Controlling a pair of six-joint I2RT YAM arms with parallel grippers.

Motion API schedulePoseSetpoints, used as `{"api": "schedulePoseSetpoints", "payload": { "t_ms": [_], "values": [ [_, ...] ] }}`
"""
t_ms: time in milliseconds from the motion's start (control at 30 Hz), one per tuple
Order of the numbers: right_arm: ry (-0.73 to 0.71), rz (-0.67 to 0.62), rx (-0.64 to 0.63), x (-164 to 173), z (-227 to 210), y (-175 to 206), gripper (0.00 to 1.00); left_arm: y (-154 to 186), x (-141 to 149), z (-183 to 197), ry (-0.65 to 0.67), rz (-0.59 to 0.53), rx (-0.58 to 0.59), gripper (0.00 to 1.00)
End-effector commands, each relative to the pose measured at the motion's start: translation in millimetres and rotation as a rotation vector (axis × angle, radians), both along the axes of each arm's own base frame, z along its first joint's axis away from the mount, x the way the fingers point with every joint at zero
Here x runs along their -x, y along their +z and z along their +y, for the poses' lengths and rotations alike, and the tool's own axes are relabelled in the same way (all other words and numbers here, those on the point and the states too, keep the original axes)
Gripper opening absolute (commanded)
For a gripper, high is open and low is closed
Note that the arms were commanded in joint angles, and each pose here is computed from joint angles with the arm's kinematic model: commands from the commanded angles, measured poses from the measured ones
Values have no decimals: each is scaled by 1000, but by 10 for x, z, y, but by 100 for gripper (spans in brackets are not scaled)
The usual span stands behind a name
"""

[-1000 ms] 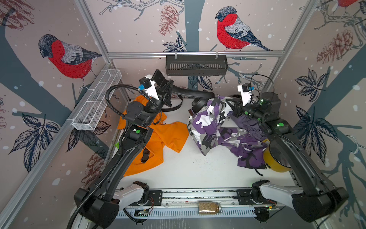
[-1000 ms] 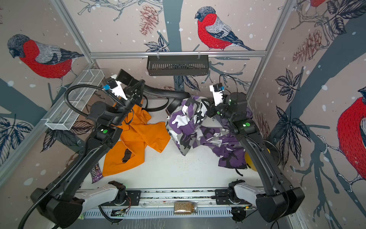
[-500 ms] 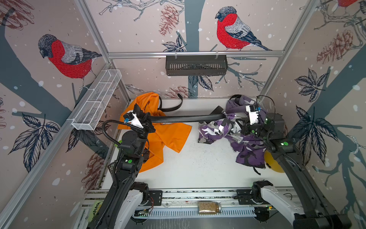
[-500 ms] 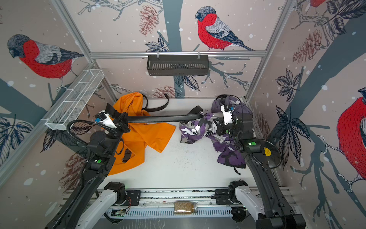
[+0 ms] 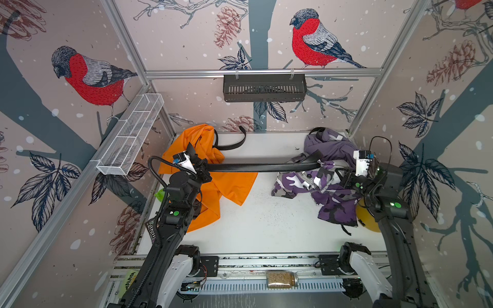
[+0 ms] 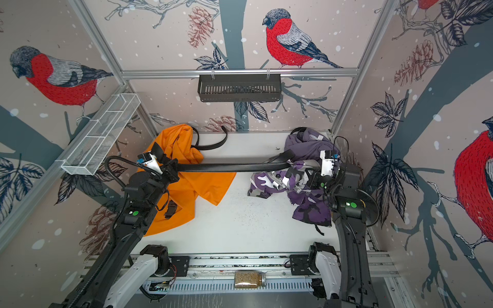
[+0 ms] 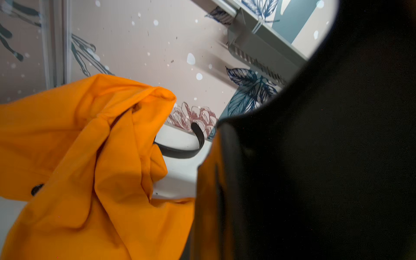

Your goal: Remove the belt from the trousers

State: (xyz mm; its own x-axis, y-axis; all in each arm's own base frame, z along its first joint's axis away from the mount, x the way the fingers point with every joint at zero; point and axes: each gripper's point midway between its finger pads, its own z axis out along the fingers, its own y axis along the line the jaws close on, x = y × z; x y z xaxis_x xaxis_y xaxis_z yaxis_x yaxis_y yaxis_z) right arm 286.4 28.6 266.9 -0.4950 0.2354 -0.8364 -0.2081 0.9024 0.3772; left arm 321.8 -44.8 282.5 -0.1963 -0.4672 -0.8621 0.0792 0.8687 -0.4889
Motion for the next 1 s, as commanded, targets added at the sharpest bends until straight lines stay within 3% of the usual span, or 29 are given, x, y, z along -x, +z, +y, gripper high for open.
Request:
{"api": "schedulePoseSetpoints", "payload": {
  "t_ms": [0,100,167,200,300,333,400,633,800,900,967],
  "values": [
    [-424,-72,114,-138,-803,183,0,-293,160,1057,580,92,-86,0],
    [-239,-155,81,-153,-385,331,0,-538,95,735,392,152,-19,0],
    [-154,-183,128,-124,-76,388,0,-714,86,512,272,195,34,0],
    [-127,-189,152,-101,63,402,0,-811,96,443,238,221,63,8],
    [-63,-205,208,-22,380,450,0,-1078,165,253,149,317,134,67],
    [-50,-209,212,9,465,456,0,-1123,207,205,127,345,152,82],
    [-39,-202,227,30,557,437,0,-1118,297,126,88,368,177,98],
    [13,-212,247,17,832,413,0,-340,510,-273,-139,210,187,99],
    [67,-250,257,37,1038,521,0,75,545,-1314,-617,147,51,99],
    [86,-255,276,47,1111,565,0,97,645,-1984,-837,104,-136,99],
    [97,-259,280,65,1151,583,0,57,664,-2303,-959,114,-178,99]
  ]
}}
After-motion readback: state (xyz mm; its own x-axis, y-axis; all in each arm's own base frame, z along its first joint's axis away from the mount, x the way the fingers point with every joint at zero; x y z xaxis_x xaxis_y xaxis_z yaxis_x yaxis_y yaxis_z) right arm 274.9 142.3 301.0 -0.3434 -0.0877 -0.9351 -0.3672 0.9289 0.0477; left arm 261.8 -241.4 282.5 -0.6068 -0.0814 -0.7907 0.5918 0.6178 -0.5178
